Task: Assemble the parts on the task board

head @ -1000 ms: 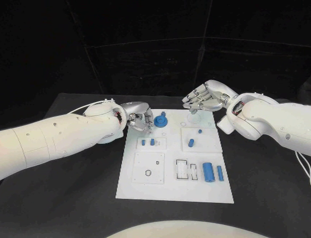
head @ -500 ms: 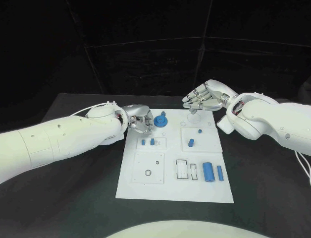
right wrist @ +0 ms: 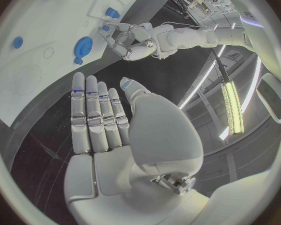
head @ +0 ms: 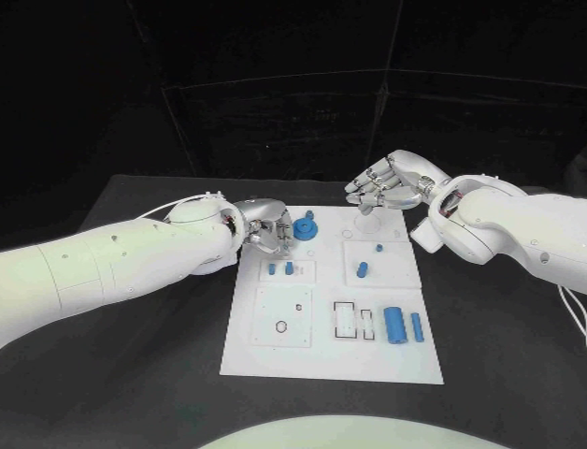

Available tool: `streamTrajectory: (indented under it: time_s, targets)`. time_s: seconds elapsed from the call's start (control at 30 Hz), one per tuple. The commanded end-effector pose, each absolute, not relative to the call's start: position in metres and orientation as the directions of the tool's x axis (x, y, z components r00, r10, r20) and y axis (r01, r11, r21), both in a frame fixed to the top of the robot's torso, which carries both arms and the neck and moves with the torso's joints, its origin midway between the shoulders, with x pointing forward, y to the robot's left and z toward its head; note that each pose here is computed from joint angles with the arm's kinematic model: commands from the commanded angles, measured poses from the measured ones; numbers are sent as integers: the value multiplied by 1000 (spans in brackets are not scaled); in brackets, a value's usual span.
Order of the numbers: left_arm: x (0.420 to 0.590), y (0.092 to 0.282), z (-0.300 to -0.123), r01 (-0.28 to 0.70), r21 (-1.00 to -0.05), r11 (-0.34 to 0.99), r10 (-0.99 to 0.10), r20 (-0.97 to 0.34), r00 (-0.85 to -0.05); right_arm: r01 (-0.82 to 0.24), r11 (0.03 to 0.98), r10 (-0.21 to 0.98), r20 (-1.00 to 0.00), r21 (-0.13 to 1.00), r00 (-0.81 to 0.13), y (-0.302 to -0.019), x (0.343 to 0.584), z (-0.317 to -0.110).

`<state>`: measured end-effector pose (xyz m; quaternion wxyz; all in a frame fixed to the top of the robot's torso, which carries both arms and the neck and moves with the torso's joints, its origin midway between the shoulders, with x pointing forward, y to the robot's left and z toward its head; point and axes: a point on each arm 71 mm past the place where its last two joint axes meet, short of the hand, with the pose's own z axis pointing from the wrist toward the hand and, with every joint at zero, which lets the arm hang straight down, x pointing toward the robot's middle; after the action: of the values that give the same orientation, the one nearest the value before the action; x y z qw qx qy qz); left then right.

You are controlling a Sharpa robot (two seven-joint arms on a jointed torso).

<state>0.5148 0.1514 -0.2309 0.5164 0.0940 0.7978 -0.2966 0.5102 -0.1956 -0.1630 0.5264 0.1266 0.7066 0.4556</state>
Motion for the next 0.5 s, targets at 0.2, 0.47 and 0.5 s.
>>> streamTrajectory:
  time_s: [0.2, 0.47, 0.5]
  targets:
    - [514, 147, -233, 449, -377, 810, -145, -871, -470, -312, 547, 660, -629, 777, -410, -194, 510, -161]
    - [517, 151, -236, 423, -363, 830, -130, -864, -486, -311, 547, 658, -629, 777, -414, -194, 510, -161]
    - [517, 152, -237, 421, -362, 832, -128, -863, -489, -311, 547, 658, -629, 777, -414, -194, 510, -161]
